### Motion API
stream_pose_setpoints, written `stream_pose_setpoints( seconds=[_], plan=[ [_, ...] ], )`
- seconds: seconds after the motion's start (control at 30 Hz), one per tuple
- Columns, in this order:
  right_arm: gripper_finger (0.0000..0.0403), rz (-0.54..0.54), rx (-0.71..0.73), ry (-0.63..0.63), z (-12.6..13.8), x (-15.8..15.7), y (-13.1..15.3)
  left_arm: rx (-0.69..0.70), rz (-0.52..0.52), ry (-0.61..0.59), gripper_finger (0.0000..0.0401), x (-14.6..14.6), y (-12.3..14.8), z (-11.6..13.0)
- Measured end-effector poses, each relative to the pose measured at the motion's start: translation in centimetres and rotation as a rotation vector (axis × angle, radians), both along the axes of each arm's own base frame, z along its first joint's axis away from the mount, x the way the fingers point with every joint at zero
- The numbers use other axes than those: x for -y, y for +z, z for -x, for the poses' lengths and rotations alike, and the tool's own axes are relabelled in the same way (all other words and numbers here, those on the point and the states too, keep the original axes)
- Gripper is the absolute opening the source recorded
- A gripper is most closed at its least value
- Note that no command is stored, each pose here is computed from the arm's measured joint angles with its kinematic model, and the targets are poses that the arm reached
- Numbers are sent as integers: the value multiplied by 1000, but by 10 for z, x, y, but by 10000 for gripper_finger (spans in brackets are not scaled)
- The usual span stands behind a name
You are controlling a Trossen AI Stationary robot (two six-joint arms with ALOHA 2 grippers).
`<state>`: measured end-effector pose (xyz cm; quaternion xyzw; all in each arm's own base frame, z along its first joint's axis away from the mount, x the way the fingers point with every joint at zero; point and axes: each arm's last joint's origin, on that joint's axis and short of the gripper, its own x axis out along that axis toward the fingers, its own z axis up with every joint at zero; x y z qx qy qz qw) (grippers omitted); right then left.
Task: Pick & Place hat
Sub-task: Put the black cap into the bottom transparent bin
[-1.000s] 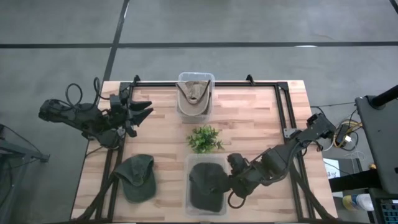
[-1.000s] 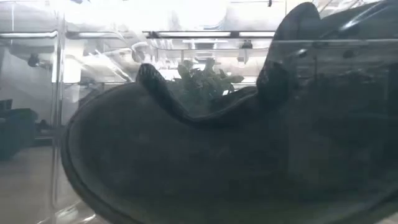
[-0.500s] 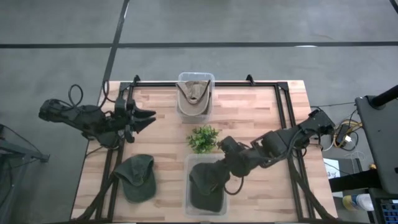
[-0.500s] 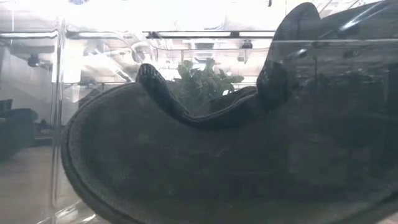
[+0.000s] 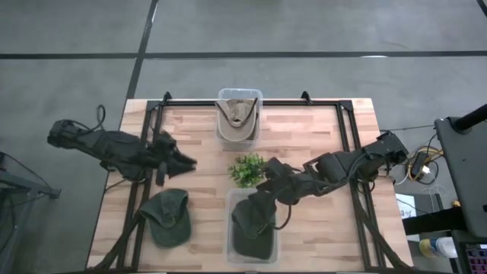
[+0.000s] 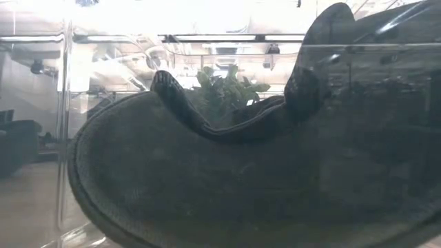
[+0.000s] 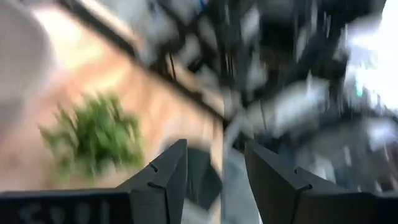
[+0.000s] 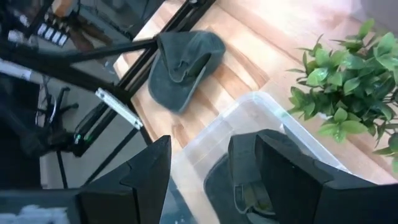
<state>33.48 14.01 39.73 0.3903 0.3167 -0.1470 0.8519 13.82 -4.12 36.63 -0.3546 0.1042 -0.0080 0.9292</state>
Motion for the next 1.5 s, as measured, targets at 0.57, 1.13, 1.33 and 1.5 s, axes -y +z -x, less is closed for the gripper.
stream_pose_setpoints(
  seconds=[0.57, 1.13, 1.33, 1.5],
  plan=[
    [224, 24, 3, -132, -3, 0, -13, -664, -436, -763, 154, 36, -46, -58],
    [224, 31, -16, -150, -3, -5, -26, -901, -682, -1113, 154, 56, -122, -107],
    [224, 34, -15, -150, -3, -5, -26, -942, -669, -1168, 154, 61, -135, -112],
    [224, 42, -15, -146, -3, -5, -26, -966, -672, -1224, 154, 67, -148, -111]
  ],
)
